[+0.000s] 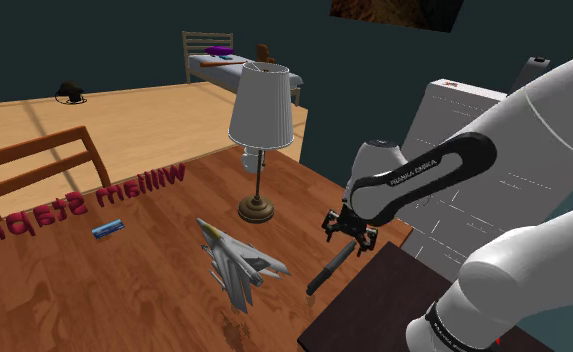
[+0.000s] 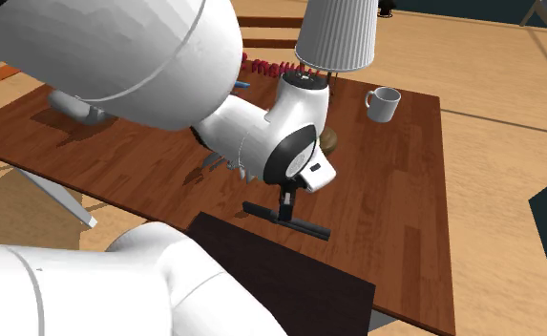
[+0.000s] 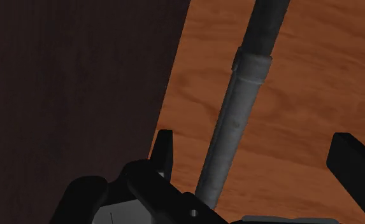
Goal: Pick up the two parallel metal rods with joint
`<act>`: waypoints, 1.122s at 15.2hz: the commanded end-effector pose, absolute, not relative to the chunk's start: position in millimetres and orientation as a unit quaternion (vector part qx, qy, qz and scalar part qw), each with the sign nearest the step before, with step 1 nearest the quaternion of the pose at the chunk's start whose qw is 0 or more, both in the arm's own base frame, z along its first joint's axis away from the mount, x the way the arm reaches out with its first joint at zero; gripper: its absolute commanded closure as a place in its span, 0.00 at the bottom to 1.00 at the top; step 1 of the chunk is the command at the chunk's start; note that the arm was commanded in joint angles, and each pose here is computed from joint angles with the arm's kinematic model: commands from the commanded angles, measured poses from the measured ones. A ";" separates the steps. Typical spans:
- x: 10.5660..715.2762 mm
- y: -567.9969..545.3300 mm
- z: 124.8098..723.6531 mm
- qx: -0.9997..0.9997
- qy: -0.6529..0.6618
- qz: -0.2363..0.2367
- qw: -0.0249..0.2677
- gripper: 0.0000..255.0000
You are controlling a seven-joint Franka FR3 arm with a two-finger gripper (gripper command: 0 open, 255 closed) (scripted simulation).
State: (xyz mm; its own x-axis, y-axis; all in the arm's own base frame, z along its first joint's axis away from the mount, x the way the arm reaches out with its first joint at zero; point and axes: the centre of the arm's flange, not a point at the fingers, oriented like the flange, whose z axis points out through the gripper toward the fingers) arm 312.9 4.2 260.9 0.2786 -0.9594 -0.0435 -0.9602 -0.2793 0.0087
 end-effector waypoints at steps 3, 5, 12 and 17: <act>317.4 2.4 210.7 -0.735 0.677 0.009 0.006 0.00; 318.5 1.7 196.3 -0.724 0.690 0.007 0.005 0.00; 318.5 1.7 161.5 -0.724 0.690 0.007 0.005 0.00; 318.3 1.5 161.6 -0.724 0.690 0.007 0.005 1.00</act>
